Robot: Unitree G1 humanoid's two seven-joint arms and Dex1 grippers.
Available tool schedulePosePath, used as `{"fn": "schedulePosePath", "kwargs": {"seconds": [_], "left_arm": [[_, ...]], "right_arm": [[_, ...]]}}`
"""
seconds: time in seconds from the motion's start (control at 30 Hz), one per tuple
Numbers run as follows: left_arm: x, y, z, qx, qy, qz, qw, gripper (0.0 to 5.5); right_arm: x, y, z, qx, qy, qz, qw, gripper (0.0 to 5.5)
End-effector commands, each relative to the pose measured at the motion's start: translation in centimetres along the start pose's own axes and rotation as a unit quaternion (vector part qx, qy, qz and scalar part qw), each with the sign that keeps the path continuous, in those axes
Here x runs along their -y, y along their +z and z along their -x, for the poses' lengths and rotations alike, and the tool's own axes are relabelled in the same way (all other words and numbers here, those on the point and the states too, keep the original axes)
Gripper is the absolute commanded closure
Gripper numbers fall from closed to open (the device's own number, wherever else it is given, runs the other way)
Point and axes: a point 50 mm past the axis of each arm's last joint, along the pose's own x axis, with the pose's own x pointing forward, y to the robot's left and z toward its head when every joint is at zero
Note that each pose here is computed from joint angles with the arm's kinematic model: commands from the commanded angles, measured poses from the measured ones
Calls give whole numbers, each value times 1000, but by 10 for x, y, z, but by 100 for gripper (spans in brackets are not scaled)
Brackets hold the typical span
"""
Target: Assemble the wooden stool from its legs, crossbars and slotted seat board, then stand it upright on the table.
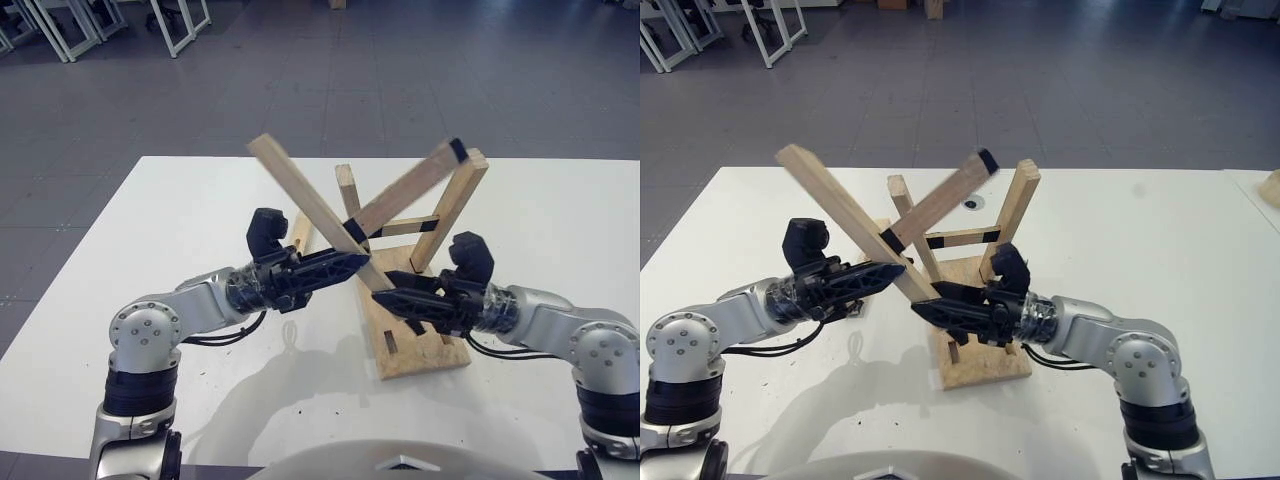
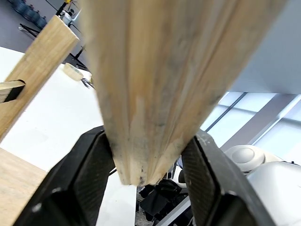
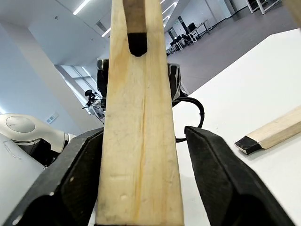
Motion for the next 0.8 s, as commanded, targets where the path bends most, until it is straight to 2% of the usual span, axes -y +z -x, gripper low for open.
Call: {"fn": "schedulePosePath", "kwargs": {"seconds": [0.03, 0.17, 0.3, 0.4, 0.6, 0.8], "left_arm": [[0, 3, 7, 22, 5, -23, 999, 339], [-4, 5, 13, 22, 43, -56, 997, 345], [-8, -7, 11, -48, 117, -148, 981, 345], [-7, -18, 8, -91, 128, -190, 969, 345], [-14, -24, -4, -94, 71, -289, 950, 345], [-33, -42, -2, -136, 62, -301, 942, 345]], "right_arm": [[6, 9, 20, -1, -63, 15, 998, 174], [12, 11, 44, 2, -115, 15, 993, 94], [33, 4, 67, -15, -225, 38, 974, 31], [47, 2, 82, -16, -295, 55, 954, 31], [62, -11, 99, -44, -361, 62, 929, 31], [69, -20, 107, -71, -383, 66, 919, 31]]}}
